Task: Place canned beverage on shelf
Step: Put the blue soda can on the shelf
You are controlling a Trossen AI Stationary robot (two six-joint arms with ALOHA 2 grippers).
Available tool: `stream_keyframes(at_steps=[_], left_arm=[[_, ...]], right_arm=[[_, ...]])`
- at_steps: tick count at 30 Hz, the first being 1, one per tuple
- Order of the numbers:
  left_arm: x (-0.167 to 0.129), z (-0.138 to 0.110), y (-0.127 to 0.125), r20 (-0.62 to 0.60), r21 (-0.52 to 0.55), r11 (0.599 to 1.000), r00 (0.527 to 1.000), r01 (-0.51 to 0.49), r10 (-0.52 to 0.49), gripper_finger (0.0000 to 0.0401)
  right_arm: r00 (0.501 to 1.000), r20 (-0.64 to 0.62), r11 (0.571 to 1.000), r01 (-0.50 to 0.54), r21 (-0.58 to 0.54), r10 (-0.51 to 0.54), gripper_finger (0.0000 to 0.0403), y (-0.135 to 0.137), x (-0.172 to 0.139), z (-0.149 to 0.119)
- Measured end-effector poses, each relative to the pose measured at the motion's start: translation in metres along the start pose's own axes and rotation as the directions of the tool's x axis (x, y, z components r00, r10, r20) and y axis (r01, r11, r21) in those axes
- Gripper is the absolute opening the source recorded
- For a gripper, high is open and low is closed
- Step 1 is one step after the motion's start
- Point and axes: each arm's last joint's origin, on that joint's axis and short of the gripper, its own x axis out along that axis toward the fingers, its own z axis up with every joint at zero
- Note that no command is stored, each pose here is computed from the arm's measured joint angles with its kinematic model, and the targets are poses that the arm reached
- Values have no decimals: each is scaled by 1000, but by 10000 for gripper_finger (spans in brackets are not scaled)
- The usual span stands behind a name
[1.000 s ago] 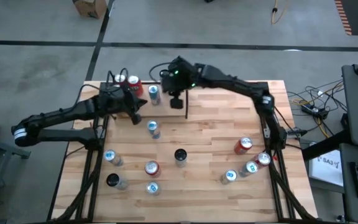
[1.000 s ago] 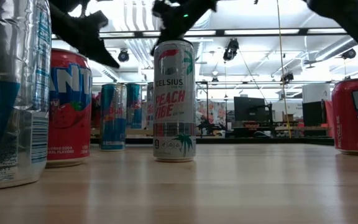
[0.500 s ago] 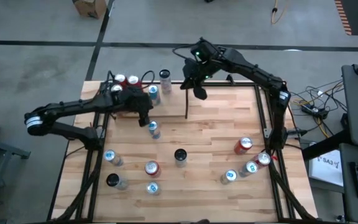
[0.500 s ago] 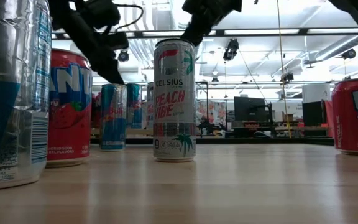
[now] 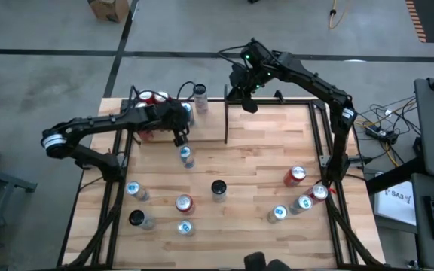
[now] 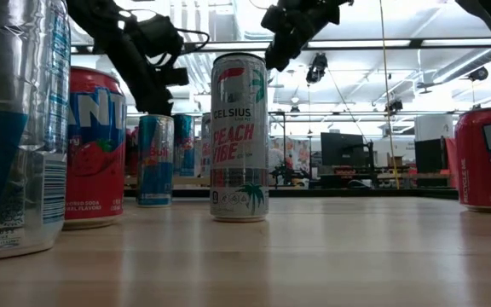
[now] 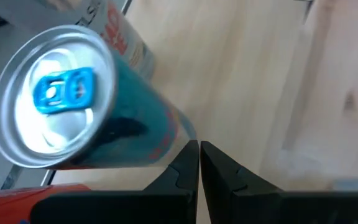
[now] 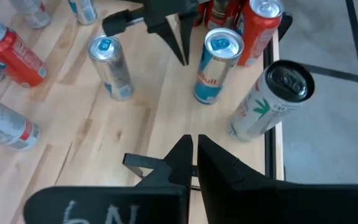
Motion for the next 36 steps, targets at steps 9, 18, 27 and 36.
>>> stream_keyframes(at_steps=[9,18,27,36], left_arm=[[6,1,16,29,-29,999,998,-46,47,0],[7,-3,29,16,-59,995,996,-84,85,0],[7,-2,40,46,-71,990,991,-118,122,0],[7,0,44,79,-51,989,987,-139,143,0]], right_arm=[[1000,-21,1000,-3,27,4,13,-5,4,-10],[1000,-20,1000,-3,10,3,13,-5,4,-10],[1000,-21,1000,-3,8,4,13,-5,4,-10],[1000,-21,1000,-4,9,4,13,-5,5,-10]])
